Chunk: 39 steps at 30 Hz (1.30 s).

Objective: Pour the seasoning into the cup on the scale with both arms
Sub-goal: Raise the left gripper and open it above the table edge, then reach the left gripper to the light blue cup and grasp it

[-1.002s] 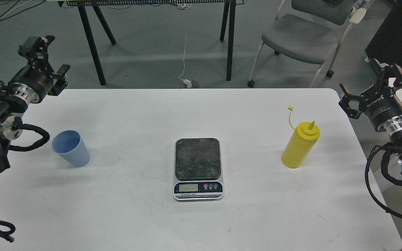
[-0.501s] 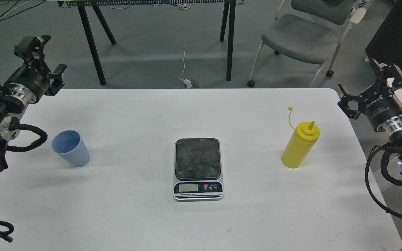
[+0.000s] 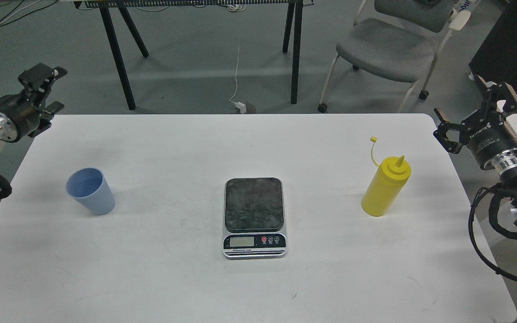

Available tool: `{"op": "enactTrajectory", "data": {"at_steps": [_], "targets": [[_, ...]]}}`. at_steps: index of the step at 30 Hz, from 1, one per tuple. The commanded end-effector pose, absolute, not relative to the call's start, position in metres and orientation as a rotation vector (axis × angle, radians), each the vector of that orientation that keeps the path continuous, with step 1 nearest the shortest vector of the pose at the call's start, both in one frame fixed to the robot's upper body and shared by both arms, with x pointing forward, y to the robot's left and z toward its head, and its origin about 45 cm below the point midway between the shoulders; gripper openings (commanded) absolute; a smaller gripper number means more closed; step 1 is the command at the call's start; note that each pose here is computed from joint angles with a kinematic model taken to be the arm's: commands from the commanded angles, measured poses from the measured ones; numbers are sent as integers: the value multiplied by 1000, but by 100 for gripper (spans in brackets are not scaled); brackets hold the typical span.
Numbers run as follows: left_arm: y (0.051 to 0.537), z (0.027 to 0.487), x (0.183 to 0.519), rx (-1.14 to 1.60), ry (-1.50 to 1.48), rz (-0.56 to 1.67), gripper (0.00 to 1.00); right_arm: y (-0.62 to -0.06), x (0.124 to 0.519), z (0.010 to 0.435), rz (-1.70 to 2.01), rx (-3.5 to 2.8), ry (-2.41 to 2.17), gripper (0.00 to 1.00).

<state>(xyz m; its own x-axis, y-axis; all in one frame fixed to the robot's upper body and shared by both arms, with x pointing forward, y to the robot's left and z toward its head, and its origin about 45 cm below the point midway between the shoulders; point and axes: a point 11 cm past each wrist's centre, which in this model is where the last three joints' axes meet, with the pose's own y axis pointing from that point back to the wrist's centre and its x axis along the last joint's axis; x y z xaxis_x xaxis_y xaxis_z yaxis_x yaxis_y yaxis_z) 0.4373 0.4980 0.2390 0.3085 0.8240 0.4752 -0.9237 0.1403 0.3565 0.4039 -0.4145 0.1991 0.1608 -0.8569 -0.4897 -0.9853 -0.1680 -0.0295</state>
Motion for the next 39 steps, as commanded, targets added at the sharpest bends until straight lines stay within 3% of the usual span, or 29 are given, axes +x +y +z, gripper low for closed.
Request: {"op": "enactTrajectory", "data": {"at_steps": [1,9,13,19,23,33,39], "targets": [[513,249,432,769,-226,1235,99,-414,404,199,524,-2102,1758,100],[501,229,427,983,-272,1044,99,-406,404,196,540,-2108,1740,100],[442,233,436,875,-310,864,99,-404,405,195,544,-2108,1736,100],[366,229,398,940,-533,415,99,-400,404,190,554,-2137,1736,100],[375,217,394,1074,-647,309,99,-400,402,189,558,-2137,1735,100],[417,219,395,1219,-683,316,99,-399,403,190,558,-2138,1730,100],[456,207,373,1299,-664,335,99,-398,403,190,558,-2137,1728,100]]}}
